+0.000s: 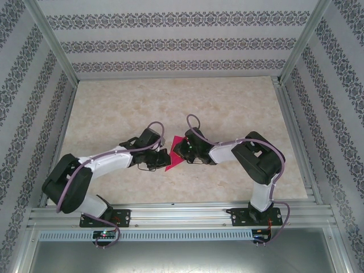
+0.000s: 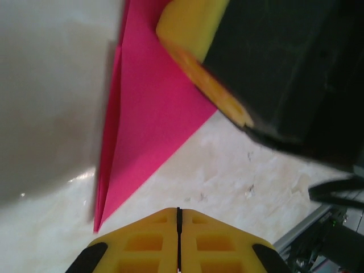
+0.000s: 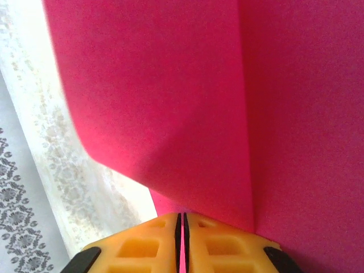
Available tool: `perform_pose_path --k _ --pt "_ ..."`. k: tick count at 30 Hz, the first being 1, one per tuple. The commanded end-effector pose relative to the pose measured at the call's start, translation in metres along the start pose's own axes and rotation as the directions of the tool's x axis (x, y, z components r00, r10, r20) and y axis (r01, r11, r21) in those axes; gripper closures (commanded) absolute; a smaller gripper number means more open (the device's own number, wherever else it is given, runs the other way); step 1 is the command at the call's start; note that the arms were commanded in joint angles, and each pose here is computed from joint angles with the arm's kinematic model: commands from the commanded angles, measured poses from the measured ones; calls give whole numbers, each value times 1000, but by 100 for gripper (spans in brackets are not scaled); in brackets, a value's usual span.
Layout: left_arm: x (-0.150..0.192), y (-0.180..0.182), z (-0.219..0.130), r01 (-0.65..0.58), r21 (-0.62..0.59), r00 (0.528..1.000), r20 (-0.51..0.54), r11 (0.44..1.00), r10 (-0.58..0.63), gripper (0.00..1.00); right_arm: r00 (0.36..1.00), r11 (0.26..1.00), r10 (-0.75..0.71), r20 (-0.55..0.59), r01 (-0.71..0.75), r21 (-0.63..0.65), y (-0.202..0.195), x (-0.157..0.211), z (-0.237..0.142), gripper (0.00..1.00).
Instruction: Fold a paper plane with a square sheet of paper (pick it up from the middle)
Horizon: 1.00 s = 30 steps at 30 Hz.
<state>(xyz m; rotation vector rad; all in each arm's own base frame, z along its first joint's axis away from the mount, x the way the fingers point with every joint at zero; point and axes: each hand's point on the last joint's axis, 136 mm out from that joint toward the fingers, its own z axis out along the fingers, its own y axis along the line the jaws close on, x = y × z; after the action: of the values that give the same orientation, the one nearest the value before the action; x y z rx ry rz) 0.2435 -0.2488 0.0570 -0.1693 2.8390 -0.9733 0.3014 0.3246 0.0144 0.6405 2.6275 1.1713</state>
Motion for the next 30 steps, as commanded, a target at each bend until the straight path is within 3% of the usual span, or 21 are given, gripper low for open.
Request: perform_pose_path --k 1,9,14,18,25,30 --pt "-17 -5 8 20 9 999 32 1000 -20 92 996 956 88 -21 -79 284 -89 22 1 86" --pt "-26 19 35 57 -67 998 42 996 -54 92 997 963 64 -43 -50 264 -80 22 2 86" --pt "-7 55 40 81 -180 997 0 980 -82 96 998 969 35 -51 -22 247 -70 18 1 85" --pt "12 69 39 102 -187 994 -27 977 -109 98 998 969 -9 -62 24 245 -60 11 -2 85" --pt "-15 15 10 0 -17 997 71 1000 1 90 998 966 -23 -65 39 256 -55 8 -4 85" --pt "-36 -3 4 7 27 991 133 1000 -10 87 998 966 -14 -67 30 255 -57 8 -3 85"
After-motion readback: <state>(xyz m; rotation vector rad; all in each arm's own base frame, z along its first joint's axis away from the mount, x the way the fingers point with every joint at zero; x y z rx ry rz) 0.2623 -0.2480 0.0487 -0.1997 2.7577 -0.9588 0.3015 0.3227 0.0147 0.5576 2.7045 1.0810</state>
